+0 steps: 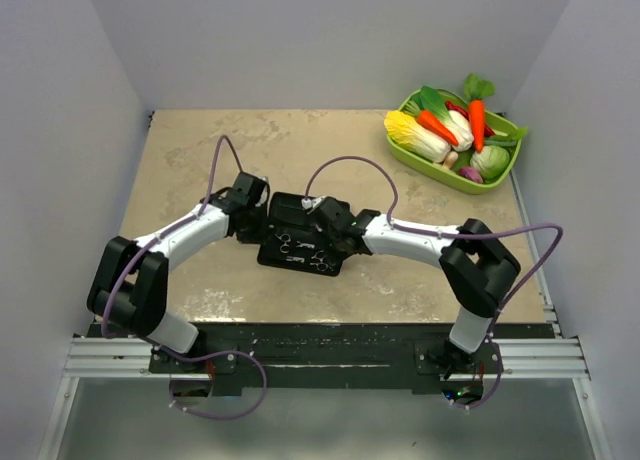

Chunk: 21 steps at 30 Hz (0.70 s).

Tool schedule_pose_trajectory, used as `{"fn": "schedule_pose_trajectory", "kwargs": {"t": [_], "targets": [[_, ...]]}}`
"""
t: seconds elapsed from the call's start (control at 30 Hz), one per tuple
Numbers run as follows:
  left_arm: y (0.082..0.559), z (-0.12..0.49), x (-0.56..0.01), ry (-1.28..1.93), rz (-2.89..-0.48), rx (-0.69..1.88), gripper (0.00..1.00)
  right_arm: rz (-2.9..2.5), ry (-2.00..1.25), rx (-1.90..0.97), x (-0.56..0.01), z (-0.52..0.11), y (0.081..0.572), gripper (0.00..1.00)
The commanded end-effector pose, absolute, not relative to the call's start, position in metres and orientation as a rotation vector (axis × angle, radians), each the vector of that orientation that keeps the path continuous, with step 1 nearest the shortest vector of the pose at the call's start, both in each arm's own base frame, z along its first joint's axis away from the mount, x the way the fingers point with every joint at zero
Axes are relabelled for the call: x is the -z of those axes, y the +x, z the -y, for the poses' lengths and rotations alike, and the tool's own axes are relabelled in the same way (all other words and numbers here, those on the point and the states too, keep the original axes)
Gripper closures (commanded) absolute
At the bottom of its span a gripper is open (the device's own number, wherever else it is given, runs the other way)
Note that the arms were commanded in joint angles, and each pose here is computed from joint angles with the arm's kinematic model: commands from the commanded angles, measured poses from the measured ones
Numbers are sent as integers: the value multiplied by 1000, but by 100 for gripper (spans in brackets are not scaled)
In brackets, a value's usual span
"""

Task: Sort the hair-cutting tools
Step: Adjust the hairdressing tool bag at the center of the board.

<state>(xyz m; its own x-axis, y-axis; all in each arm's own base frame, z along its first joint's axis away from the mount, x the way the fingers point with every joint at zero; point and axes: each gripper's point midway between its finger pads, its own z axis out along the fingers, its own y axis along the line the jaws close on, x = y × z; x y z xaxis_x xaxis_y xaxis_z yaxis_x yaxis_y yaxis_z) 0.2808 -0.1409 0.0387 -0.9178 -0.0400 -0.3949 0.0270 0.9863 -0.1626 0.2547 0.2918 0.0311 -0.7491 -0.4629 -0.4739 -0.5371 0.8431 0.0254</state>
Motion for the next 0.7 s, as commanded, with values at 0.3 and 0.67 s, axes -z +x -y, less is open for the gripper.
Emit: {"fn": "schedule_pose_trajectory", "kwargs": {"t": [0.3, 0.67], "targets": [[391, 148, -149, -31, -2460, 184, 92, -2471, -945, -520, -85, -298, 171, 100], [486, 173, -100, 19, -2455, 194, 100, -2385, -1191, -676, -68, -326, 125, 100]]}}
